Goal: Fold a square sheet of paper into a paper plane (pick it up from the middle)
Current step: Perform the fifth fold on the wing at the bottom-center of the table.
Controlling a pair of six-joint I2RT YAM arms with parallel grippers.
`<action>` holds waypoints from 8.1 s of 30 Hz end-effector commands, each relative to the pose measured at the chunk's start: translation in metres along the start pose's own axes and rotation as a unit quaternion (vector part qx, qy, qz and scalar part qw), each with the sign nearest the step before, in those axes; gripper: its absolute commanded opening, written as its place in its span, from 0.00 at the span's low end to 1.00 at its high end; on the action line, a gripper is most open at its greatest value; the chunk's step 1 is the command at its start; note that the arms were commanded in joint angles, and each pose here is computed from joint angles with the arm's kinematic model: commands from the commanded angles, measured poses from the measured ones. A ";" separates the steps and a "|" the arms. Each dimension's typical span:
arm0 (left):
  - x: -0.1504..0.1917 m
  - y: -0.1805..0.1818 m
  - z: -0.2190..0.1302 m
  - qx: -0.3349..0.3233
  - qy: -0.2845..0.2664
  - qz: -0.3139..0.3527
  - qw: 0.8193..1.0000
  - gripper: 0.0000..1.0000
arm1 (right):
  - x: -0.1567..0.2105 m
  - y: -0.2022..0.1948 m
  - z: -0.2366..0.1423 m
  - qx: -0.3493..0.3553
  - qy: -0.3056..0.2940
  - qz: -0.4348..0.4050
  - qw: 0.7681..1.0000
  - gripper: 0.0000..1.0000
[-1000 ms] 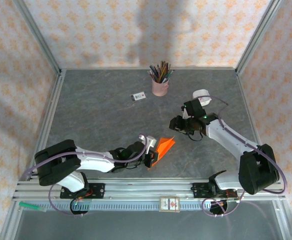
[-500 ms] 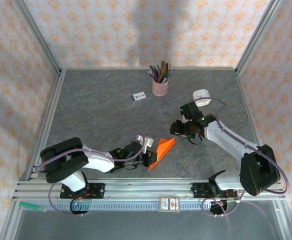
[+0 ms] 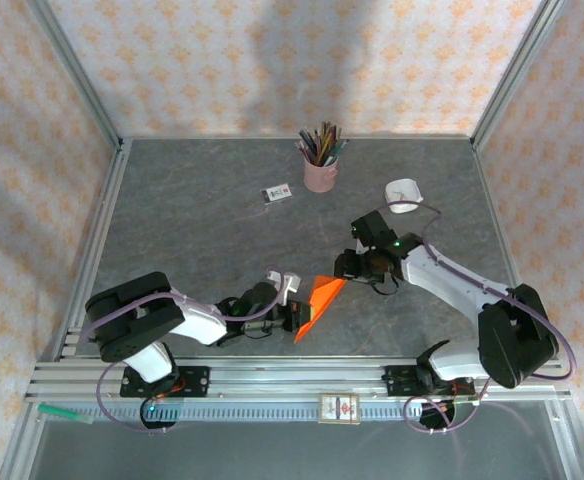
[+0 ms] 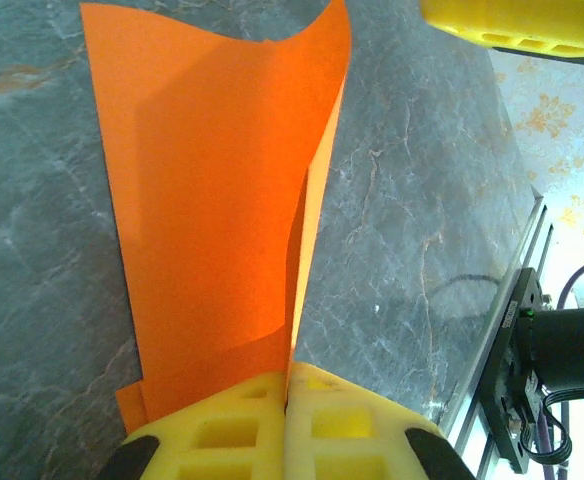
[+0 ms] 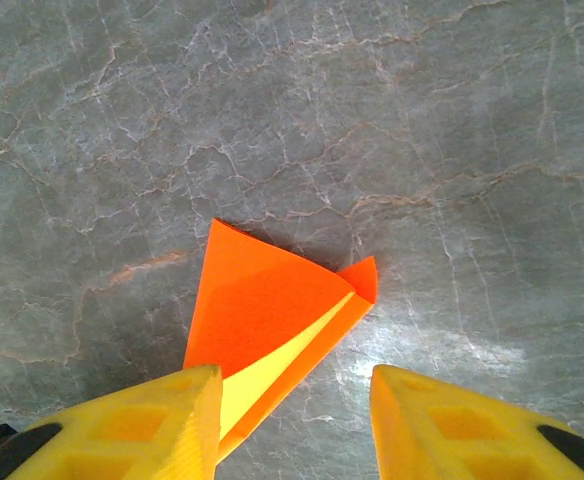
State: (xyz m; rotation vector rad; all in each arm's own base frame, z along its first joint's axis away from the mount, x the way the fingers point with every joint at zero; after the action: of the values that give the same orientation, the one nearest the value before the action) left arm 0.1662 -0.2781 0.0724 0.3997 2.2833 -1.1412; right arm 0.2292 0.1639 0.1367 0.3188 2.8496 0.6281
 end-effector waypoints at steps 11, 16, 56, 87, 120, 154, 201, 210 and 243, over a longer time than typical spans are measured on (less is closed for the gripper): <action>0.006 0.008 -0.004 0.022 0.001 -0.030 0.999 0.00 | 0.004 0.008 0.003 -0.020 0.011 -0.024 0.999 0.43; 0.008 0.012 -0.006 0.026 0.000 -0.040 0.999 0.00 | 0.005 0.010 0.004 -0.021 0.012 -0.030 0.999 0.43; 0.000 0.011 -0.019 0.026 -0.030 -0.054 0.998 0.00 | 0.013 0.016 0.030 -0.066 0.036 0.101 0.992 0.56; 0.003 0.013 -0.013 0.006 -0.002 -0.005 1.000 0.00 | 0.006 0.022 0.046 -0.034 0.067 0.127 0.989 0.19; 0.003 0.004 -0.019 -0.125 0.035 0.177 0.976 0.34 | 0.008 0.029 0.043 -0.036 0.101 0.127 0.986 0.00; 0.012 -0.006 -0.011 -0.152 0.054 0.221 0.962 0.10 | 0.009 0.028 0.047 -0.034 0.107 0.122 0.986 0.00; 0.015 -0.010 -0.017 -0.117 0.029 0.127 0.985 0.24 | 0.015 0.018 0.051 -0.036 0.098 0.135 0.985 0.00; 0.010 -0.015 -0.020 -0.111 0.021 0.125 0.986 0.22 | 0.015 0.017 0.051 -0.036 0.098 0.134 0.986 0.00; 0.007 -0.016 -0.020 -0.116 0.014 0.123 0.986 0.04 | 0.019 0.014 0.051 -0.039 0.095 0.143 0.984 0.00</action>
State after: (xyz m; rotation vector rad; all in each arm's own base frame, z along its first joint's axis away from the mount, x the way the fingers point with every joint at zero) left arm 0.1418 -0.2692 0.0802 0.6135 2.3049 -0.7572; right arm 0.2263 0.2025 0.0891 0.6968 3.0048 0.8622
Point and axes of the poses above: each hand's point on the last joint's axis, 136 mm out from that joint toward the fingers, its own z axis out along the fingers, its own y axis along the line the jaws close on, x = y × z, the point moved 6 cm from there along -z, back along the fingers, and after that the axes turned 10 degrees about z, right-handed, at the moved point
